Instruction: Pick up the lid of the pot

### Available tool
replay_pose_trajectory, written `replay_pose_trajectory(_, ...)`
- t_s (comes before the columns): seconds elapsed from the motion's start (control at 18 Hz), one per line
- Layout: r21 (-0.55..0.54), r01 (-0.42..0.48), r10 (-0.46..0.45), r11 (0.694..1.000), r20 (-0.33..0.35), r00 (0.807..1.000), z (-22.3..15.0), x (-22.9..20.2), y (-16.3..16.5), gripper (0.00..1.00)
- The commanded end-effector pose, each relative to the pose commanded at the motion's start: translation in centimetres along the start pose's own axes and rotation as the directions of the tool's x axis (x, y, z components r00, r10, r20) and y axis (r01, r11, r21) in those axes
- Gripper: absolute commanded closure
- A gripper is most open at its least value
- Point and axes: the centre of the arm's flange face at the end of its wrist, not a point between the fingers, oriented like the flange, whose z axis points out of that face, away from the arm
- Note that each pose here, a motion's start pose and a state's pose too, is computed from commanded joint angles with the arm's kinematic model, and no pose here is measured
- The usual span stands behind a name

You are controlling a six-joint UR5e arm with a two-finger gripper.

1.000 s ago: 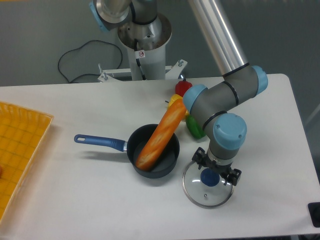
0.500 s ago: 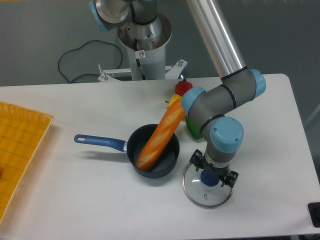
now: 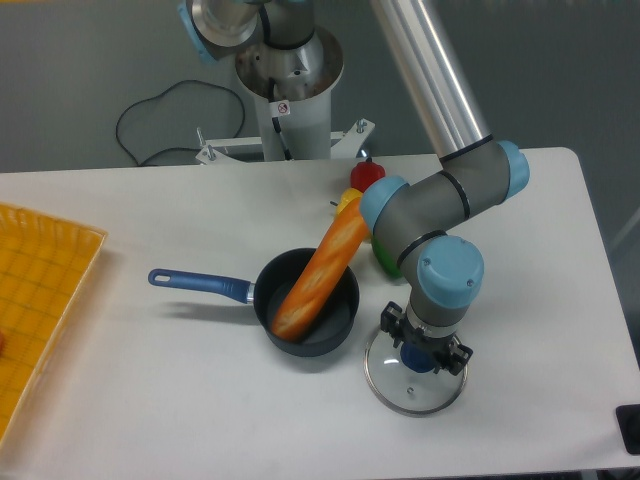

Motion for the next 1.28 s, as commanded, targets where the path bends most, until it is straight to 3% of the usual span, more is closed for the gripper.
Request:
replay_pose_trajectory(0.67, 0.008, 0.001, -0.001, 1.000, 0.017, 1.000, -1.3, -0.2, 0.3, 0.48)
replay_pose_trajectory(1.28, 0.039, 0.010, -0.012, 0.999, 0.052, 0.999, -9.4, 1.2, 1.6, 0.48)
